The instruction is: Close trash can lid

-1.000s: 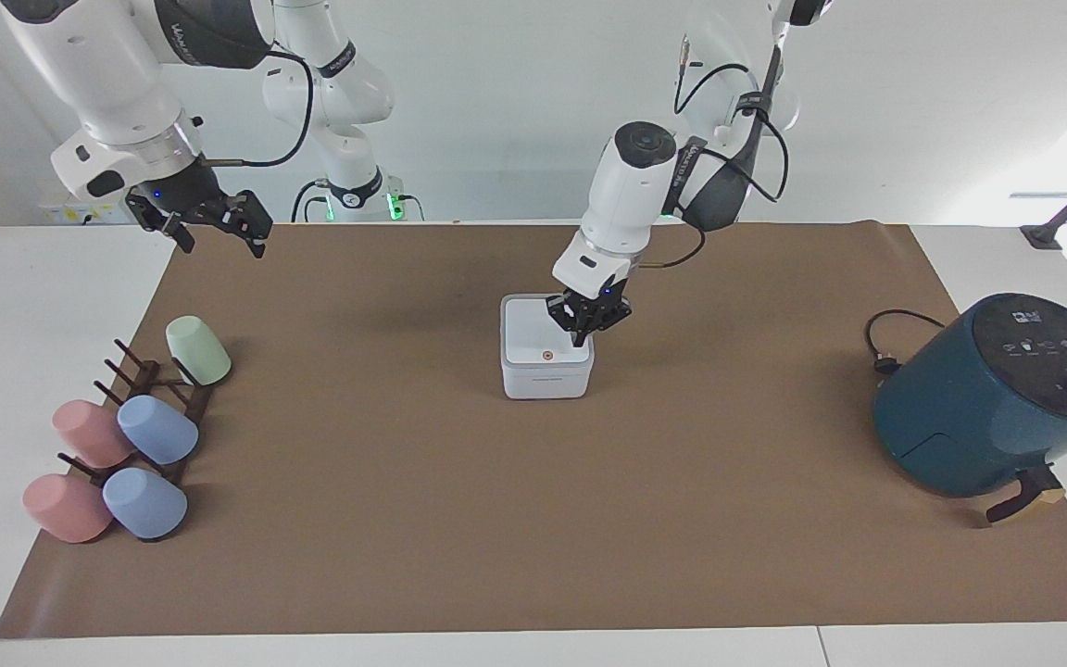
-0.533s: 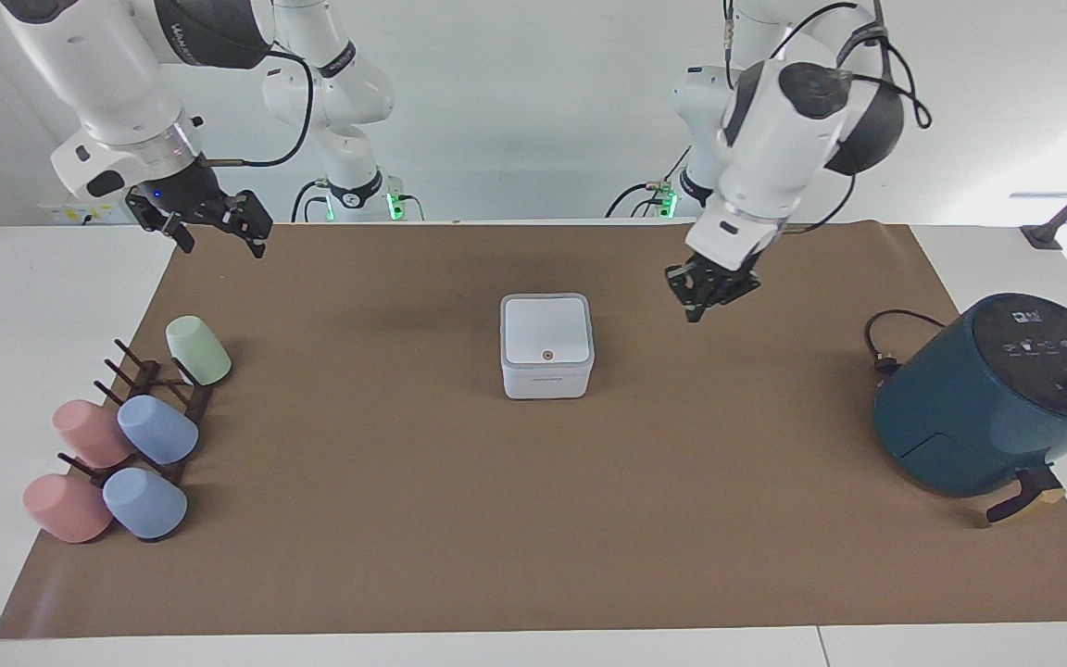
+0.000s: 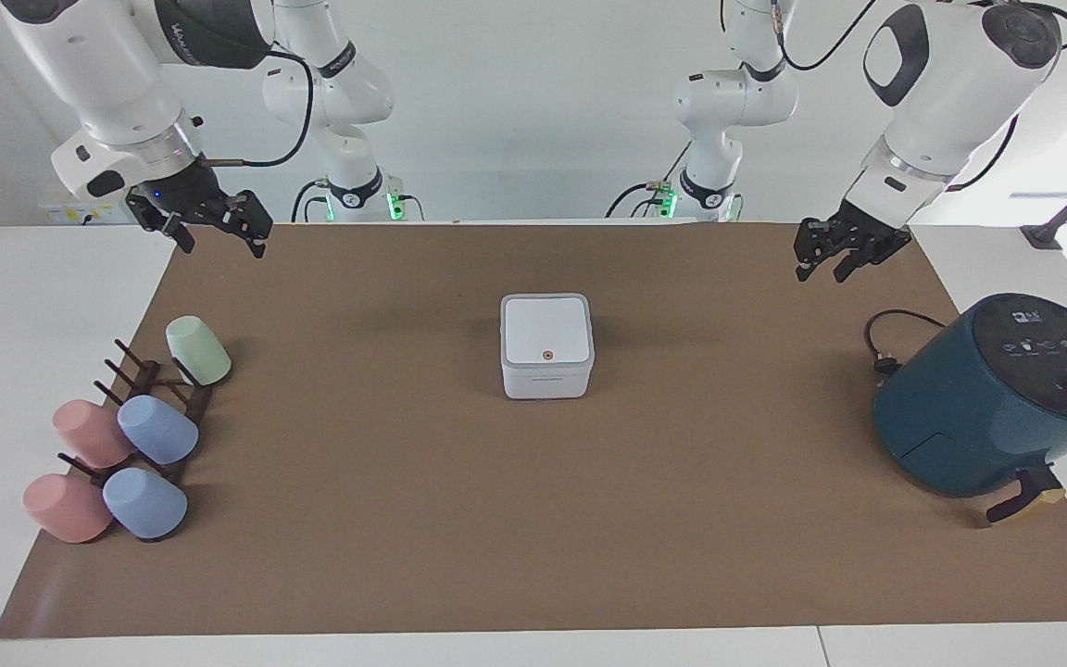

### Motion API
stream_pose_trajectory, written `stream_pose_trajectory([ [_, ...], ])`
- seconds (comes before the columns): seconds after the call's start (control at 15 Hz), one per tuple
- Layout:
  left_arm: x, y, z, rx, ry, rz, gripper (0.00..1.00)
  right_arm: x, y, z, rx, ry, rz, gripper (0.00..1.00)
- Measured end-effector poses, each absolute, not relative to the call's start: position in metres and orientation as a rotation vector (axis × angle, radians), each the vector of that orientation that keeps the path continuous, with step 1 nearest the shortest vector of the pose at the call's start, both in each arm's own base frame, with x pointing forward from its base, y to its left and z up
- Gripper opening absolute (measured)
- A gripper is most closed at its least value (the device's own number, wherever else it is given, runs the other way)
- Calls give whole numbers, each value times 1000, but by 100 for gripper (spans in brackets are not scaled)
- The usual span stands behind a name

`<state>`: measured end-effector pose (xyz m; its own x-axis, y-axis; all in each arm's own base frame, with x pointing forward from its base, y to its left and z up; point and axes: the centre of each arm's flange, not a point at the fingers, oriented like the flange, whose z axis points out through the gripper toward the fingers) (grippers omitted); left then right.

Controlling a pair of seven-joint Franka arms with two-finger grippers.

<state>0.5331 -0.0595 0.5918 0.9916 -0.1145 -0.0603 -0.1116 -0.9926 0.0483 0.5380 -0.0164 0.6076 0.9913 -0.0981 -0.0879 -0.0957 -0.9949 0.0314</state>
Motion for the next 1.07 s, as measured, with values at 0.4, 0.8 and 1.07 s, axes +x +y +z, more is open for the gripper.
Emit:
stream_pose_trajectory([
  [0.4,515,-50,603,3123,-266,-172,100,538,-16,608,3108,-151,-139,100],
  [0.8,521,-60,616,3122,-303,-106,100,538,-16,608,3108,-151,-139,100],
  [1.07,522,-58,616,3125,-270,-117,100,538,-16,608,3108,-151,-139,100],
])
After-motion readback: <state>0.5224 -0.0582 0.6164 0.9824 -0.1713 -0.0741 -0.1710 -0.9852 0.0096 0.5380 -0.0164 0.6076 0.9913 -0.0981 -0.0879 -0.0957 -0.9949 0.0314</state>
